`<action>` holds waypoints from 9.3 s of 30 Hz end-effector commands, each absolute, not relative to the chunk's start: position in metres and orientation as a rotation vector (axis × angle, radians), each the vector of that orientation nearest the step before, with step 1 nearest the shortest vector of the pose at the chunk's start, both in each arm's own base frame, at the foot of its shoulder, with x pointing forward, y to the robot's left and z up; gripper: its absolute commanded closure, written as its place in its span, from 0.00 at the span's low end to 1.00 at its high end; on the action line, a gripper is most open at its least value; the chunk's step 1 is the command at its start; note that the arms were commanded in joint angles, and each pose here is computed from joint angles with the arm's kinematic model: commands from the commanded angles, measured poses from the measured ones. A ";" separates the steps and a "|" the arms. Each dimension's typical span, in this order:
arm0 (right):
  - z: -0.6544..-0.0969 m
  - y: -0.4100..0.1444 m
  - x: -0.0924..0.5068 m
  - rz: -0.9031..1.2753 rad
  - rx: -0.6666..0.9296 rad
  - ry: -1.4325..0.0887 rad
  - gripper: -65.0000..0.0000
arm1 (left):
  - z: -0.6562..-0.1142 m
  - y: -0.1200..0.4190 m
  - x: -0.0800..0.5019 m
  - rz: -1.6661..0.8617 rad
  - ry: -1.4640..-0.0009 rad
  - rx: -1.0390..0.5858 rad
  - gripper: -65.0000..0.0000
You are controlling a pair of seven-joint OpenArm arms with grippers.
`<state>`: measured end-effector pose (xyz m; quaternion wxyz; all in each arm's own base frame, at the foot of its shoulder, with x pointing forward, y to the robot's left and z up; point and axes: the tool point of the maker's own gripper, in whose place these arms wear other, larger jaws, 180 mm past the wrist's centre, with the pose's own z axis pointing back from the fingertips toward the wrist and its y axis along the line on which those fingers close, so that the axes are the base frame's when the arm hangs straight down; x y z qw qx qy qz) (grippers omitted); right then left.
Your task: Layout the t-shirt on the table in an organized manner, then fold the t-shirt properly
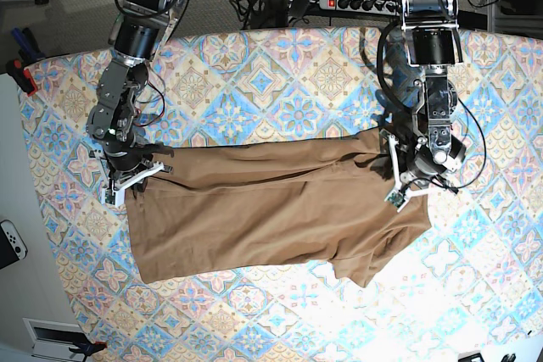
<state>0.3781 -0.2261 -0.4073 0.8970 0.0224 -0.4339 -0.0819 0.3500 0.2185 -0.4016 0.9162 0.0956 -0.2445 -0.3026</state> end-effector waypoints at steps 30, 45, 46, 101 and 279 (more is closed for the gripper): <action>-0.282 -0.215 0.440 0.029 -0.024 -1.209 0.83 | -0.350 0.232 0.364 -0.503 -0.688 0.244 0.37; -0.301 -0.286 0.373 -0.181 -0.106 -1.184 0.55 | -0.333 0.217 0.306 -0.448 -0.793 0.152 0.35; -0.303 -0.285 0.371 -0.208 -0.065 -1.193 0.56 | -0.336 0.217 0.302 -0.449 -0.782 0.150 0.35; -0.396 -0.215 0.345 -0.431 0.411 -1.025 0.60 | -0.338 0.260 0.274 -0.118 -0.871 -0.061 0.35; -0.381 -0.249 0.190 -0.279 0.180 -0.852 0.60 | -0.401 0.290 0.141 -0.293 -0.413 0.095 0.60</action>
